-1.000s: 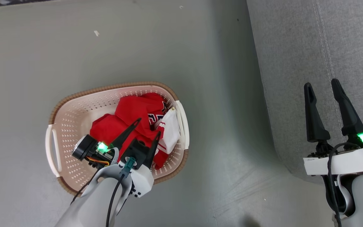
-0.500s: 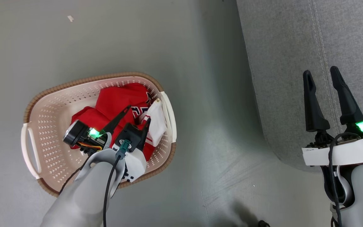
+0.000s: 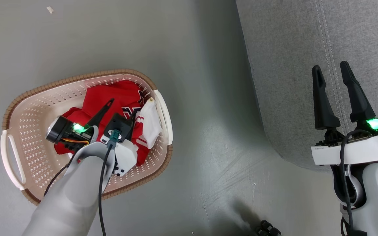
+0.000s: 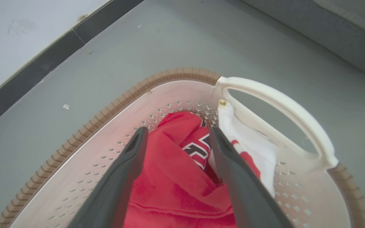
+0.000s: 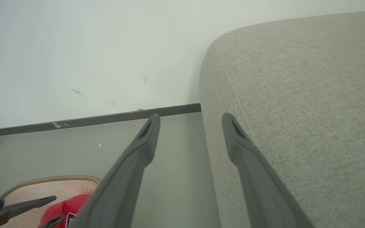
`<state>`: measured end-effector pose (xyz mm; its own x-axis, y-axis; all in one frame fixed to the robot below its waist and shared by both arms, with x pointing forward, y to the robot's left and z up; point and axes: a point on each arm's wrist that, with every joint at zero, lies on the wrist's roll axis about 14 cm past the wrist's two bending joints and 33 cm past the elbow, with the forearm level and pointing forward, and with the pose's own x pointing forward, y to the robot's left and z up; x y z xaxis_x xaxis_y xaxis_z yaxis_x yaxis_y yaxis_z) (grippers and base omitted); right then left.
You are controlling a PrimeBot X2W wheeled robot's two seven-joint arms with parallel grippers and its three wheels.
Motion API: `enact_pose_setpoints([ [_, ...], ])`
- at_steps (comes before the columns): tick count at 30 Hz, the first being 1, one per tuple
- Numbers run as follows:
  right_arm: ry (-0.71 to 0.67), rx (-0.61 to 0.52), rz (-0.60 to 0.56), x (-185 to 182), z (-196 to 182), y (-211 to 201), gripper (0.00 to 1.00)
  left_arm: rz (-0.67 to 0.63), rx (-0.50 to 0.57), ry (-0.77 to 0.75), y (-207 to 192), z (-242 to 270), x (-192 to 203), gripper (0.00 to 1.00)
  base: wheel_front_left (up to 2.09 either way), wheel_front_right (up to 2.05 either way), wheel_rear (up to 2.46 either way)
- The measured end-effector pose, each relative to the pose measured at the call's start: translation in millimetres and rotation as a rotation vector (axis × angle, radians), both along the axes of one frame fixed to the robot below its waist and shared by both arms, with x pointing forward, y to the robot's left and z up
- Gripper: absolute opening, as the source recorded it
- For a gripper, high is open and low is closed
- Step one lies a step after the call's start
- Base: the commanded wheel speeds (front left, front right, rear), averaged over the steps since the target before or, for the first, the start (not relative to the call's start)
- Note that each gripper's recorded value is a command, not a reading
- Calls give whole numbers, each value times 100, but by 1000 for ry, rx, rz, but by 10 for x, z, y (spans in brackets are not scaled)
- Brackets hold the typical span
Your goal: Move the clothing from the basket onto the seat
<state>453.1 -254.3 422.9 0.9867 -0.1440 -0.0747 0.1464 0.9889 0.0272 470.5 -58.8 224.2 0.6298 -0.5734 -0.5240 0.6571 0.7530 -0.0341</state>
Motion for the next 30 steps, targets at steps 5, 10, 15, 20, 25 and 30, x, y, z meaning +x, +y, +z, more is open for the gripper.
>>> enact_pose_setpoints([
  [5,-16,3,0,47,41,-12,100,7,45,28,79,-124,-17,100,0,0,0],
  [10,-25,0,-3,60,74,-27,100,-1,86,81,117,-230,-129,100,0,0,0],
  [15,-25,0,-1,57,77,-20,100,3,101,104,134,-265,-141,46,0,0,0],
  [20,-24,0,1,51,81,-15,100,9,105,119,129,-287,-140,21,0,0,0],
  [25,-20,-5,-2,42,76,-28,100,7,106,128,114,-312,-141,0,0,0,0],
  [30,-20,-12,-10,37,78,-60,100,11,81,108,62,-256,-70,0,0,0,0],
])
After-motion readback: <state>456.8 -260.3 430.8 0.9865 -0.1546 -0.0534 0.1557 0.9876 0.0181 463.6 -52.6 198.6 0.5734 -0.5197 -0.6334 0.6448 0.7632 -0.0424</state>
